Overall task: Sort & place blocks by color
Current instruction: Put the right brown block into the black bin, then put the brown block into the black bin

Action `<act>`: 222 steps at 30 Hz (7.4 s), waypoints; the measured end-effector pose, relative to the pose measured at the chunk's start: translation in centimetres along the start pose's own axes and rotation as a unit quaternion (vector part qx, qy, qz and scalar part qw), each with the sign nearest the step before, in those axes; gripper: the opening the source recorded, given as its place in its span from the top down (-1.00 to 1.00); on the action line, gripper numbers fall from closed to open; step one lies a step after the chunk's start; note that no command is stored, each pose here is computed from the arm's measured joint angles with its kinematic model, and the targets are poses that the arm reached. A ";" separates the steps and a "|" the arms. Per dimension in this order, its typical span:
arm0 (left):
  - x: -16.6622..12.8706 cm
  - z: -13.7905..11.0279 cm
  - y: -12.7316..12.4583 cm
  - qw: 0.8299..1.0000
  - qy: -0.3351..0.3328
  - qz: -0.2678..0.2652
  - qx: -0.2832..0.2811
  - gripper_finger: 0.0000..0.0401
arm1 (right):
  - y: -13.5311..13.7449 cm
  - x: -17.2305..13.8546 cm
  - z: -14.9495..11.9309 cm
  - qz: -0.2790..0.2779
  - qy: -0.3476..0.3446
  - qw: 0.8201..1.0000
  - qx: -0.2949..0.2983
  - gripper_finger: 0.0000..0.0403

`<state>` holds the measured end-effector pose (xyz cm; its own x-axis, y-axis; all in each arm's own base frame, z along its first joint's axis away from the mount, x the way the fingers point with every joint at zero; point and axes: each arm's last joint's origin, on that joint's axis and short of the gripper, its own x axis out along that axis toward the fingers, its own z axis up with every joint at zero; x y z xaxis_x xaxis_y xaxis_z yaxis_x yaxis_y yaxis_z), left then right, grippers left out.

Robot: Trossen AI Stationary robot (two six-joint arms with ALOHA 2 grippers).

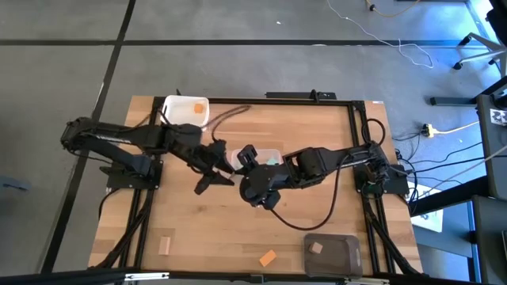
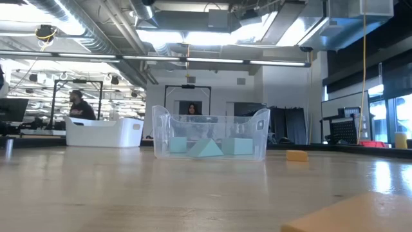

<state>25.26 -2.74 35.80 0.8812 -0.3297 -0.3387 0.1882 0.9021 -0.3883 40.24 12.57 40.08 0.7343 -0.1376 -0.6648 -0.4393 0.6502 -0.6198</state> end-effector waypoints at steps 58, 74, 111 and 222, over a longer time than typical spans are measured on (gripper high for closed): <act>-8.0 -0.3 -0.8 0.994 -0.027 0.081 0.069 0.16 | 11.3 -3.8 -3.1 0.206 0.295 0.845 0.397 0.36; -8.0 -0.2 -0.7 0.993 -0.032 0.093 0.064 0.16 | 23.3 -2.5 -7.8 0.338 0.458 0.711 0.413 0.36; -8.1 -0.2 -0.5 0.991 -0.041 0.120 0.050 0.16 | 28.9 1.4 -11.6 0.376 0.407 0.734 0.393 0.17; 4.6 -26.9 -16.1 0.627 0.352 0.487 -0.496 0.18 | 4.1 -11.2 -3.2 -0.190 0.113 0.929 0.298 0.41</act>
<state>14.60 -26.24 17.42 -0.1082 -0.1126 -0.9877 -0.9601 0.2697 0.0745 28.55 14.38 43.65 0.6206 -0.5519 -0.5570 0.2436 0.8109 -0.5320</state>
